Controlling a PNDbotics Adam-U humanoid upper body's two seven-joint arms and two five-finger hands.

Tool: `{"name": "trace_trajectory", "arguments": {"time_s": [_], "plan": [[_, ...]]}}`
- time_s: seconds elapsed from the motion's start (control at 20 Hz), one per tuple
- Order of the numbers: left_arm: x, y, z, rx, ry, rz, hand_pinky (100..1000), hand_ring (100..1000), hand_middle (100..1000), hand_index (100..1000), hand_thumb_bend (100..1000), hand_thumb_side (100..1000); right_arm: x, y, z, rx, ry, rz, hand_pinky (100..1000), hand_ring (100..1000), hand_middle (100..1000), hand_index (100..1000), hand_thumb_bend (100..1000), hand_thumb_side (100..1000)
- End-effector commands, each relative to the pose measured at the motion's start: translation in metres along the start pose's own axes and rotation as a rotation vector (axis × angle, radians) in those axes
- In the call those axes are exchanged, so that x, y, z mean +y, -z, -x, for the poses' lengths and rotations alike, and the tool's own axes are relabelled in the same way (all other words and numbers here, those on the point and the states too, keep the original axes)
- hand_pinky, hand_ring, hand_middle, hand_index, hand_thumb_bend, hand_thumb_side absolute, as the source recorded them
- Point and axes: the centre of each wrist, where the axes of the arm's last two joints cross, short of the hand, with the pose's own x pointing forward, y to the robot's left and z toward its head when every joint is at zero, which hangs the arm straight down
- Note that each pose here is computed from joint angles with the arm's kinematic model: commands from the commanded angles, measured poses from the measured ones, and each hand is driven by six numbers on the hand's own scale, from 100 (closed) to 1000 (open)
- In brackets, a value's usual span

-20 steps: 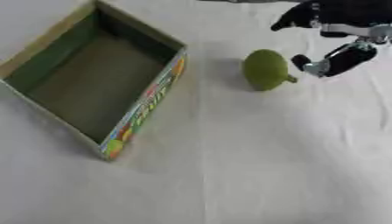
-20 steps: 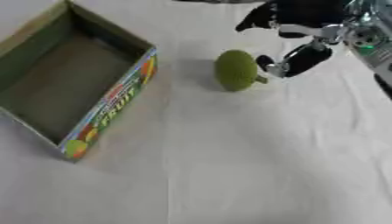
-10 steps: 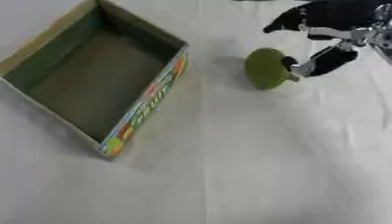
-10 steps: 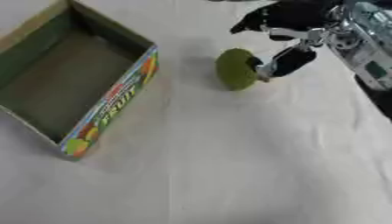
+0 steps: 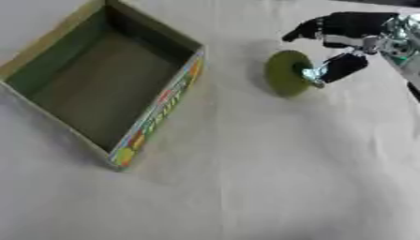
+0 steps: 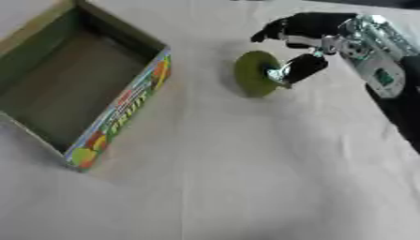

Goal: Pick up objects on the table and place them in the box.

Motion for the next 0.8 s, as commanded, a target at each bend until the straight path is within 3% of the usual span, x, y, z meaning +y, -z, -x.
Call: {"name": "trace_trajectory", "arguments": {"time_s": [0.05, 0.15, 0.35, 0.45, 0.55, 0.65, 0.7, 0.8], "plan": [[0.0012, 0.0074, -0.006, -0.035, -0.001, 0.01, 591, 660, 626, 737, 100, 568, -0.0036, -0.0032, 0.01, 0.024, -0.036, -0.034, 915, 928, 863, 986, 100, 720], [0.0013, 0.0074, -0.006, -0.036, -0.001, 0.012, 591, 660, 626, 737, 100, 568, -0.0008, -0.0023, 0.0123, 0.025, -0.049, -0.064, 915, 928, 864, 987, 100, 726], [0.0012, 0.0072, -0.006, -0.034, -0.001, 0.015, 591, 661, 627, 737, 100, 568, 0.0015, -0.0033, 0.0148, 0.02, -0.066, -0.094, 908, 905, 845, 970, 100, 655], [0.0009, 0.0076, -0.0061, -0.035, -0.002, 0.016, 591, 661, 626, 737, 100, 568, 0.0024, -0.0034, 0.0147, 0.01, -0.068, -0.102, 902, 884, 803, 930, 100, 542], [0.001, 0.0076, -0.0061, -0.036, -0.002, 0.017, 591, 661, 626, 737, 100, 568, 0.0024, -0.0044, 0.0137, -0.005, -0.068, -0.096, 883, 850, 723, 862, 100, 370], [0.0012, 0.0074, -0.0061, -0.035, -0.001, 0.017, 591, 661, 626, 737, 100, 568, 0.0013, -0.0068, 0.0129, -0.012, -0.056, -0.064, 852, 809, 638, 791, 100, 415], [0.0011, 0.0074, -0.0061, -0.035, -0.002, 0.017, 591, 661, 626, 737, 100, 568, 0.0014, -0.0076, 0.0125, -0.012, -0.049, -0.048, 852, 809, 638, 791, 100, 415], [0.0007, 0.0076, -0.0061, -0.036, -0.003, 0.018, 591, 661, 625, 737, 100, 568, 0.0019, -0.0091, 0.0125, -0.01, -0.029, -0.008, 811, 744, 558, 702, 100, 405]]}}
